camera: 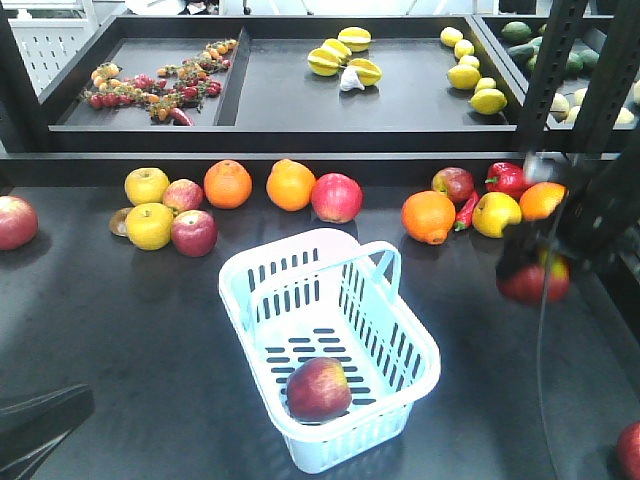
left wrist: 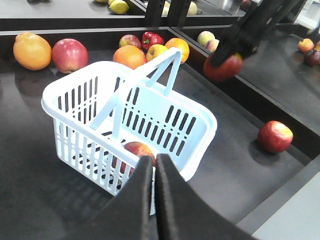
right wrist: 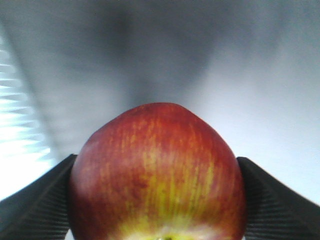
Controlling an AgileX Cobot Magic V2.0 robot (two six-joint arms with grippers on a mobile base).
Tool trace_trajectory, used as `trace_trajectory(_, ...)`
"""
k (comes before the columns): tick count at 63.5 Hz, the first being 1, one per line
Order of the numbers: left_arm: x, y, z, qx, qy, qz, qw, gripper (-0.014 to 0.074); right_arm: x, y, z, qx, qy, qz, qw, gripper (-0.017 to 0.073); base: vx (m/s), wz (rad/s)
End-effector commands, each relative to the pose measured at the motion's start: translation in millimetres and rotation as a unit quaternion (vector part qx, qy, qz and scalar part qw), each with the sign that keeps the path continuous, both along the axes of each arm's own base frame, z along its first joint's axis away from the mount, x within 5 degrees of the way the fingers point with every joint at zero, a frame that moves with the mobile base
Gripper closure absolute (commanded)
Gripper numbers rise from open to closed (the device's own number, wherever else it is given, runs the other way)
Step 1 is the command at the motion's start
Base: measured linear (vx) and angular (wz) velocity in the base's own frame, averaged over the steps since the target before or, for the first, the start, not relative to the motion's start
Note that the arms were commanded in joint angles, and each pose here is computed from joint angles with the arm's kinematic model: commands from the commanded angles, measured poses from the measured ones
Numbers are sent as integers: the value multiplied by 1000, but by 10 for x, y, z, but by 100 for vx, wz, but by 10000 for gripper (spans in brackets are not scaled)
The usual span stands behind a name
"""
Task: Pick three apples into basket with both arms
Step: 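Move the apple into the basket with the right gripper and release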
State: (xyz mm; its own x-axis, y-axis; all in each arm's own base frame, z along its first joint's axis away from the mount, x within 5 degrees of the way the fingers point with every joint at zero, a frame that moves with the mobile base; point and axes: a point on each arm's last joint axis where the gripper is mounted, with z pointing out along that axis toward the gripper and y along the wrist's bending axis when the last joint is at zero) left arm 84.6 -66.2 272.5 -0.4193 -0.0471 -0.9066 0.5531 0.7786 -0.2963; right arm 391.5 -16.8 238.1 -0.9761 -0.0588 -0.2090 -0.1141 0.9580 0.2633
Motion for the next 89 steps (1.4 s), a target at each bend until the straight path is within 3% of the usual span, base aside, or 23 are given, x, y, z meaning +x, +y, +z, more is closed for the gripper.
trace_trajectory(1,24,11,120,-27,-21,17,999,601,-200,182,626,66,-72,28,995,564,0,0)
trace_trajectory(5,24,11,120,-27,-21,17,999,601,-268,317,768,88,-89,47,991,564,0,0)
trace_trajectory(15,25,12,121,-28,-21,18,999,601,-416,759,824,101,-59,116,986,560,0,0)
trace_trajectory(32,24,11,120,-27,-21,17,999,601,-516,1446,787,95,-75,197,973,520,0,0)
trace_trajectory(41,25,12,120,-28,-21,18,999,601,-525,1708,634,92,-61,229,967,386,0,0)
trace_trajectory(48,25,12,120,-28,-21,18,999,601,-508,1861,498,92,-48,238,966,183,0,0)
trace_trajectory(58,25,12,120,-28,-21,18,999,601,-486,1975,431,93,-54,233,966,-82,0,0)
trace_trajectory(65,25,12,120,-28,-21,18,999,601,-485,1991,427,92,-55,227,968,-164,0,0)
trace_trajectory(79,25,12,120,-28,-21,18,999,601,-505,1929,395,58,-32,224,972,-142,0,0)
trace_trajectory(89,24,11,120,-27,-21,17,999,601,-549,1771,403,4,4,211,978,-21,0,0)
